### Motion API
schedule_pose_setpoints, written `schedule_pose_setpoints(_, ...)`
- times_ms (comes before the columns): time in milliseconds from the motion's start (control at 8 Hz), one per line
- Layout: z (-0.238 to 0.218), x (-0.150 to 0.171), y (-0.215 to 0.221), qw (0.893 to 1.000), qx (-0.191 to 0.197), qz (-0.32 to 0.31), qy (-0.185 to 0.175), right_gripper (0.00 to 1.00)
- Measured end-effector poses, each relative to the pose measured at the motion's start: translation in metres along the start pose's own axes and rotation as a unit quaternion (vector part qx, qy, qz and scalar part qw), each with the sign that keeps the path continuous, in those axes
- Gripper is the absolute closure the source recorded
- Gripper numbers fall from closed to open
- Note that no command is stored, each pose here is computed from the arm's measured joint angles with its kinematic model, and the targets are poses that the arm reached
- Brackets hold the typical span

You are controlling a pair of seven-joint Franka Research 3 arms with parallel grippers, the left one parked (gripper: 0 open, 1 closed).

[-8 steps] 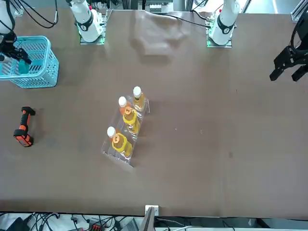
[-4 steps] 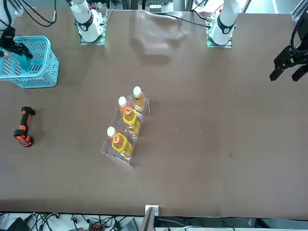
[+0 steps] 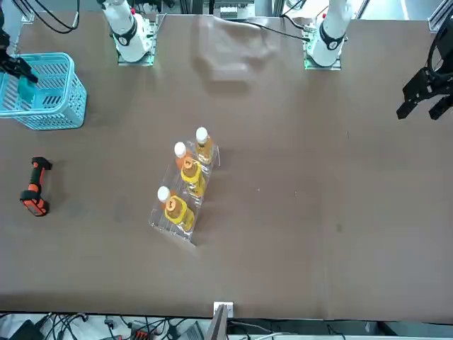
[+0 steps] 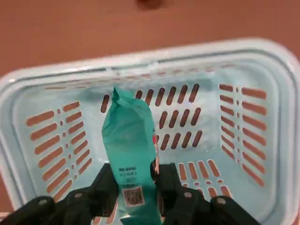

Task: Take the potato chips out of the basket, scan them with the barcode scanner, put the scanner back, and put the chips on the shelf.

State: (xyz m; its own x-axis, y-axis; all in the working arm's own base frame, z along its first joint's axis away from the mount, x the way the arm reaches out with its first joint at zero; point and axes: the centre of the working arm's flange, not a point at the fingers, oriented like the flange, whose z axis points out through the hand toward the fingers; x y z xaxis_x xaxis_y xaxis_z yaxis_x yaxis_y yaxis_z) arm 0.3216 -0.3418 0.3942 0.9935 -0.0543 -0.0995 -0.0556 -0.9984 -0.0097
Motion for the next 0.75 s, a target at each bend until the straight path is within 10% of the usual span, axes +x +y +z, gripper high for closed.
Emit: schedule_pose_setpoints(750, -0.033, 0.11, -0.143, 0.999, -0.043, -0.032, 0.005, 0.56)
